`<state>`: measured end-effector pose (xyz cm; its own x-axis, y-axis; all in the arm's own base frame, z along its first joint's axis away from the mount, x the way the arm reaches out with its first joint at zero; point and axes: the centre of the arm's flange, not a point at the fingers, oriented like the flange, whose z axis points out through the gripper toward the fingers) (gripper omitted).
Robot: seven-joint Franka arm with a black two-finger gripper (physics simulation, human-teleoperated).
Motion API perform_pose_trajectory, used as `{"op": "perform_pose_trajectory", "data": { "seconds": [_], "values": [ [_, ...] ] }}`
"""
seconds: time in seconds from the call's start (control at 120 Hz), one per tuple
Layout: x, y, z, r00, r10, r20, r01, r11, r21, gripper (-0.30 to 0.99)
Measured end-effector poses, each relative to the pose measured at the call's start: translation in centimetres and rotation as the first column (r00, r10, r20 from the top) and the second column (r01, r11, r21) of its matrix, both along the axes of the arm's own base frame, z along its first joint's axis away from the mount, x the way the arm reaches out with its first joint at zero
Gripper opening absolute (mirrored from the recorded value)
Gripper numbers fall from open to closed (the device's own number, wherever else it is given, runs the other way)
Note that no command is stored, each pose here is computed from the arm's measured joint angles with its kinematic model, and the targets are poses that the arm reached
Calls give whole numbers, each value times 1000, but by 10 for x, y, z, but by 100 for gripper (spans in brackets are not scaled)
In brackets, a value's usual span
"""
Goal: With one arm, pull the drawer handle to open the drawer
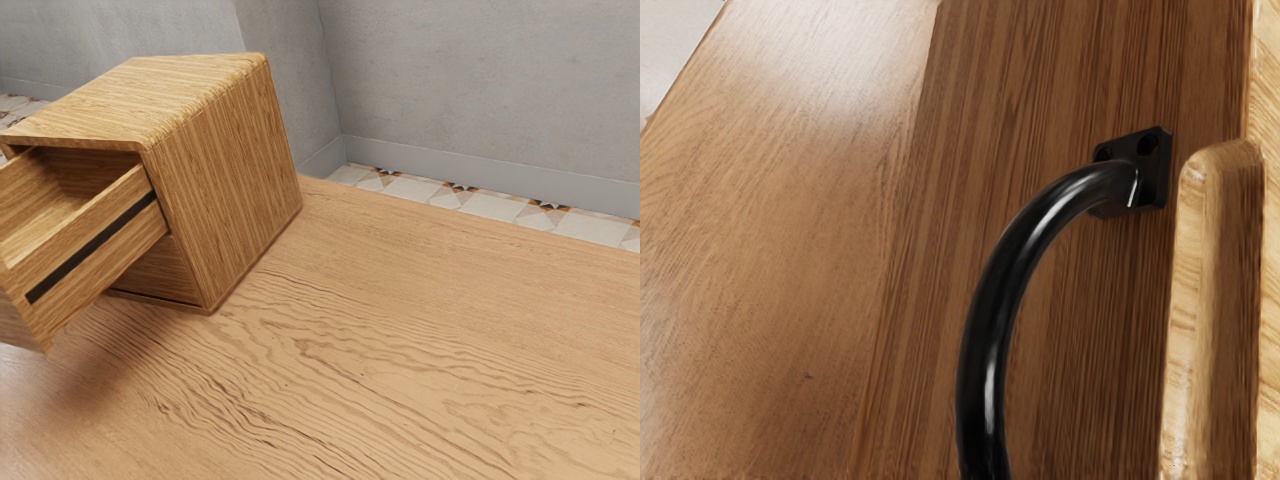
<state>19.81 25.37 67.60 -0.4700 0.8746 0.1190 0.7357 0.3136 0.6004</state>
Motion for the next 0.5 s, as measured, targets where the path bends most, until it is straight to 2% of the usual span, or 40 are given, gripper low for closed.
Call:
{"op": "perform_pose_trajectory", "data": {
  "seconds": [0.05,0.1,0.142,0.183,0.25,0.325,0.4,0.5],
  "values": [
    [-4,-15,51,999,-35,38,33,998,50,64],
    [6,-57,126,982,-164,90,153,981,118,65],
    [34,-106,165,948,-305,92,289,945,150,66],
    [76,-163,195,876,-475,79,460,875,152,66],
    [138,-243,216,751,-659,39,652,750,107,67],
    [195,-318,195,639,-768,-41,769,639,15,68],
    [232,-372,162,586,-800,-127,801,596,-60,68],
    [238,-416,134,555,-810,-191,805,581,-121,69]
  ]
}}
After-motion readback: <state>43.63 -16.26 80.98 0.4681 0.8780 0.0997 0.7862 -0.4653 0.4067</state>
